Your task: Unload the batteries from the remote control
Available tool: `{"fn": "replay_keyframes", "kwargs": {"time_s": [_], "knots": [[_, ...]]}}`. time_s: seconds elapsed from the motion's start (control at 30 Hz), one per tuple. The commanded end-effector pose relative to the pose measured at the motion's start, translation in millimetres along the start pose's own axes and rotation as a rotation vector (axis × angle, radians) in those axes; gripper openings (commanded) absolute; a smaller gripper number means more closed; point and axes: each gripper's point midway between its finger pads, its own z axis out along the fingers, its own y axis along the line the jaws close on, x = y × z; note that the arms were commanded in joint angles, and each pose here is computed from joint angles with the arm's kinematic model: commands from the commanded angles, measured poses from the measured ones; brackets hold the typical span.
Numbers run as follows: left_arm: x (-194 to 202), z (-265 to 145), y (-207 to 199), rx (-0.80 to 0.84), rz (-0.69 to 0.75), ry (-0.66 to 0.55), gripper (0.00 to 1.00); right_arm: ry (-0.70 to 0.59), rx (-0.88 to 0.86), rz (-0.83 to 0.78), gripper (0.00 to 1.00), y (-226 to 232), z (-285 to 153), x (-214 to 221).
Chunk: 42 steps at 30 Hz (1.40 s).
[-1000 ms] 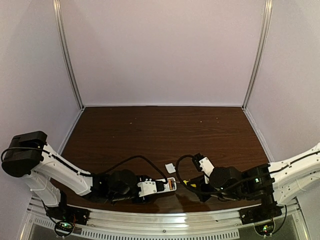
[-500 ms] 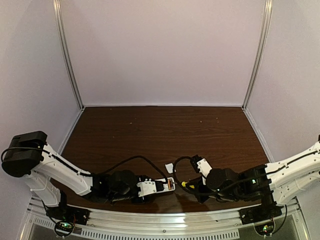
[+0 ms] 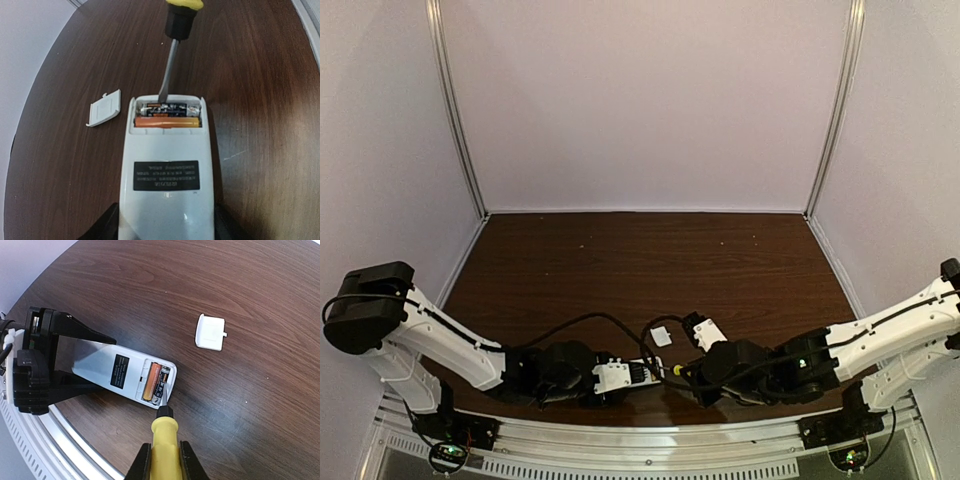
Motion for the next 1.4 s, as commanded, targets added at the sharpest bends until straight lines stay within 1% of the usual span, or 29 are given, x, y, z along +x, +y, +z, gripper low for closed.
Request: {"fn": "replay_keyframes", "kwargs": {"time_s": [0.0,0.2,0.43,0.7,0.83,1.13,1.37], "knots": [[-32,-1,16,-0.044,-0.055,-0.095,0.0,0.029,0.073,-0.015,0.0,-4,3,6],[-31,0,17,-0.051,-0.059,-0.088,0.0,0.055,0.135,-0.016,0.0,-6,6,14],[-32,0,17,-0.049,-0.061,-0.086,0.0,0.068,0.159,-0.022,0.0,-1,13,17],[-31,2,15,-0.036,-0.057,-0.086,0.0,0.075,0.187,-0.063,0.0,-1,16,10],[-32,3,12,-0.023,-0.05,-0.09,0.0,0.08,0.159,-0.055,0.0,-8,17,5],[-33,4,8,0.0,-0.04,-0.102,0.0,0.119,0.009,-0.034,0.0,-7,34,1],[-33,5,6,0.006,-0.039,-0.101,0.0,0.168,-0.007,-0.038,0.0,-6,55,8]]}}
